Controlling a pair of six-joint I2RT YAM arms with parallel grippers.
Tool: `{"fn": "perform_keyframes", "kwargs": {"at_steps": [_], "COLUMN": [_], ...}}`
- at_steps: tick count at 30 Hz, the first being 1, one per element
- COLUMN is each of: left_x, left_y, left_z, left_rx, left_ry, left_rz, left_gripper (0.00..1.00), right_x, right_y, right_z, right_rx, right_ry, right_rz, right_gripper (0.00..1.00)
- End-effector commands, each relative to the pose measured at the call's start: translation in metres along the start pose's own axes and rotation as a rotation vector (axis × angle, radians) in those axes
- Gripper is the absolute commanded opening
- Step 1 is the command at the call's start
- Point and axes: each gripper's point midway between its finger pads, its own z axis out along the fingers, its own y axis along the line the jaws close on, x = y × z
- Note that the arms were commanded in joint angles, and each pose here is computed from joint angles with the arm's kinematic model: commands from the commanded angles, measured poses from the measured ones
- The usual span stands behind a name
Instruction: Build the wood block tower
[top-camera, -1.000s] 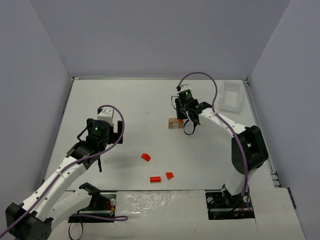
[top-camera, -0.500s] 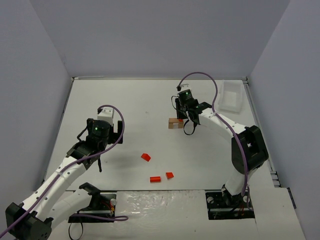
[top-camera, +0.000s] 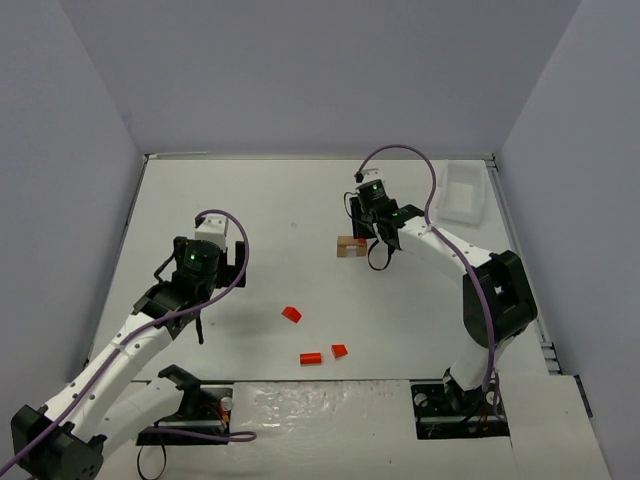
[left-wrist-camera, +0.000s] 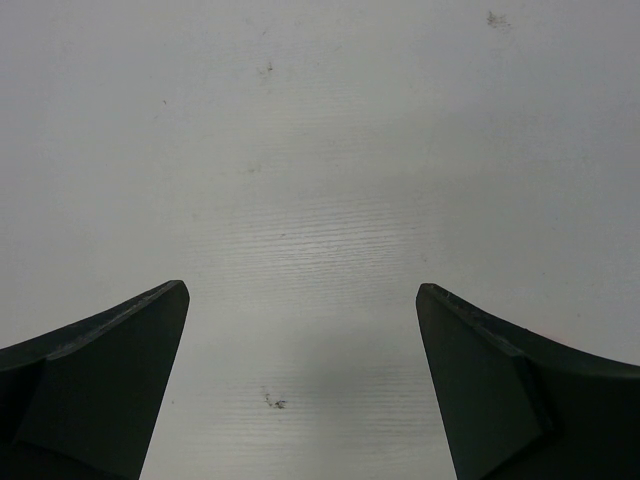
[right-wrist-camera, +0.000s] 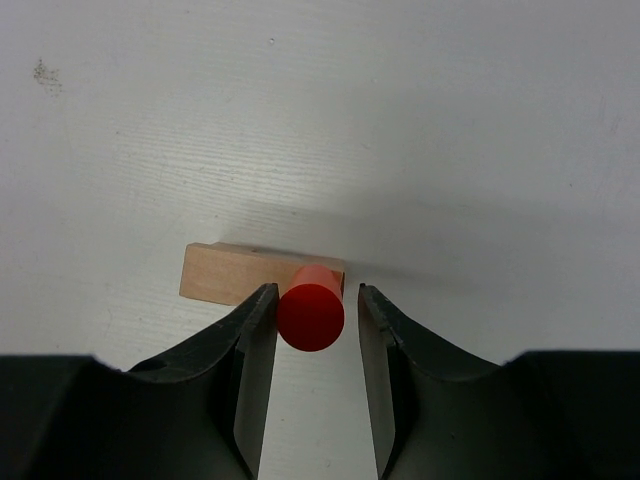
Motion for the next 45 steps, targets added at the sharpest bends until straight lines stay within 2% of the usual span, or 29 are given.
{"fn": "perform_keyframes", "kwargs": {"at_steps": [1,5,12,18,27,31,36,41,45], "left_x": [-0.02,-0.02,-0.018,-0.008,0.038,0.065,0.096,0.129,0.134], "left_y": [-0.001,-0.002,-0.01,-0.048,-0.133,-0.17,-0.203,-0.225,-0.228], "left_z": [0.0,0.0,-0.001,-0.011,-0.044,-0.048,-0.064,-0.077,-0.076], "left_rx": [0.008,0.011,0.06,0.262,0.654,0.794,0.94,1.02,1.015], "left_ry": [-0.067,-0.068,-0.056,0.015,0.195,0.314,0.405,0.491,0.511], "left_rz": [-0.019,-0.02,-0.017,-0.008,0.295,0.403,0.511,0.625,0.642], "left_gripper": [0.97,0.97,0.97,0.97,0.89,0.82,0.73,0.68,0.62], "right_x": [-0.024,-0.028,-0.05,-0.076,-0.068,-0.06,-0.051,-0.047,-0.044], "right_y": [-0.002,-0.003,0.004,-0.002,-0.05,-0.07,-0.088,-0.097,-0.1], "right_z": [-0.013,-0.016,-0.034,-0.075,-0.114,-0.12,-0.128,-0.135,-0.137], "right_rx": [0.003,0.003,-0.042,-0.088,-0.111,-0.096,-0.09,-0.09,-0.093], "right_ry": [-0.08,-0.091,-0.145,-0.231,-0.287,-0.291,-0.299,-0.311,-0.313], "right_rz": [0.025,0.025,0.036,0.047,0.115,0.148,0.185,0.204,0.206], "right_gripper": [0.37,0.4,0.52,0.58,0.59,0.59,0.59,0.6,0.6]}}
